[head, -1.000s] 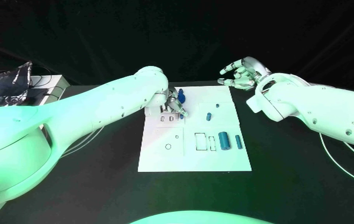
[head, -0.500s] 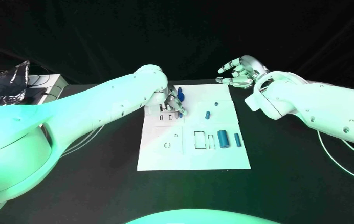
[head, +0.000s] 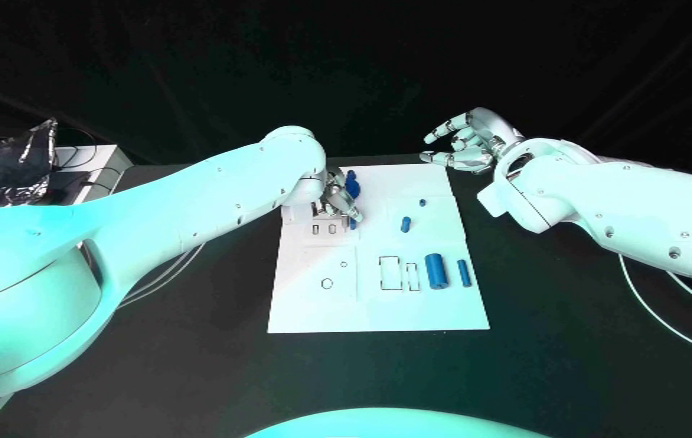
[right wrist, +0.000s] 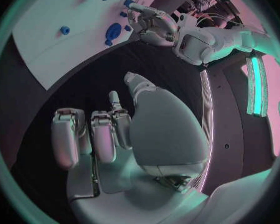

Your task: Assemble the parts on the task board

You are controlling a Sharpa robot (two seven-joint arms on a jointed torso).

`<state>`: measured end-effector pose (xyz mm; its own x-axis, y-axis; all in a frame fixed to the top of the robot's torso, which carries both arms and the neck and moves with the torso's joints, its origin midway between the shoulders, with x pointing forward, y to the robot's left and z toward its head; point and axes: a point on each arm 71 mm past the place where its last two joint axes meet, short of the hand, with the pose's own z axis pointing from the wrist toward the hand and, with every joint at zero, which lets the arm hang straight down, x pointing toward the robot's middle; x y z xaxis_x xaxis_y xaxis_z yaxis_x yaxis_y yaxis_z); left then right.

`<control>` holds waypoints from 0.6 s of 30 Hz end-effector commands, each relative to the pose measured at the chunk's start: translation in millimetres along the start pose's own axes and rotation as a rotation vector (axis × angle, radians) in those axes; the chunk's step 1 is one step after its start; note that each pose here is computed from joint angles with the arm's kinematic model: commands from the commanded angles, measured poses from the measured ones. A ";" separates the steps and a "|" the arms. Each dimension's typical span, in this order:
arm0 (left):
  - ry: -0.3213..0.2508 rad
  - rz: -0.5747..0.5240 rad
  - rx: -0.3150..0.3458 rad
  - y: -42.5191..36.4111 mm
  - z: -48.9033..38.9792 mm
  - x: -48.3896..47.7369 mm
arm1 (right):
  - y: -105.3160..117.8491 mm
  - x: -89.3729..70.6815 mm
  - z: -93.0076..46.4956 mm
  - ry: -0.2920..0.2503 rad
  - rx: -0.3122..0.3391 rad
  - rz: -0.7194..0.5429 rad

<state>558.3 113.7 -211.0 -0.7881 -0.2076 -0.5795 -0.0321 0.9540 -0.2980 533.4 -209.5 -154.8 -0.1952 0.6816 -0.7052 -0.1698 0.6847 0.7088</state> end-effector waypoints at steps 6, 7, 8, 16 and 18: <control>0.021 -0.020 0.036 -3.9 1.3 1.5 | 1.3 1.7 0.1 0.020 -0.008 -0.015; 0.023 -0.022 0.039 -4.1 1.4 1.7 | 1.2 1.7 0.2 0.021 -0.007 -0.015; 0.025 -0.024 0.042 -4.3 1.5 1.8 | 1.2 1.7 0.2 0.021 -0.007 -0.015; 0.037 -0.037 0.063 -3.9 1.5 2.1 | 1.8 2.7 0.8 0.023 -0.005 -0.016; 0.035 -0.043 0.066 -2.9 1.4 1.9 | 1.8 2.7 0.9 0.023 -0.004 -0.017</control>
<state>559.0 112.7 -212.2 -0.7973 -0.2314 -0.5575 -0.0362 0.9403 -0.3385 533.5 -207.6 -155.4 -0.2031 0.6757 -0.7086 -0.1698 0.6884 0.7052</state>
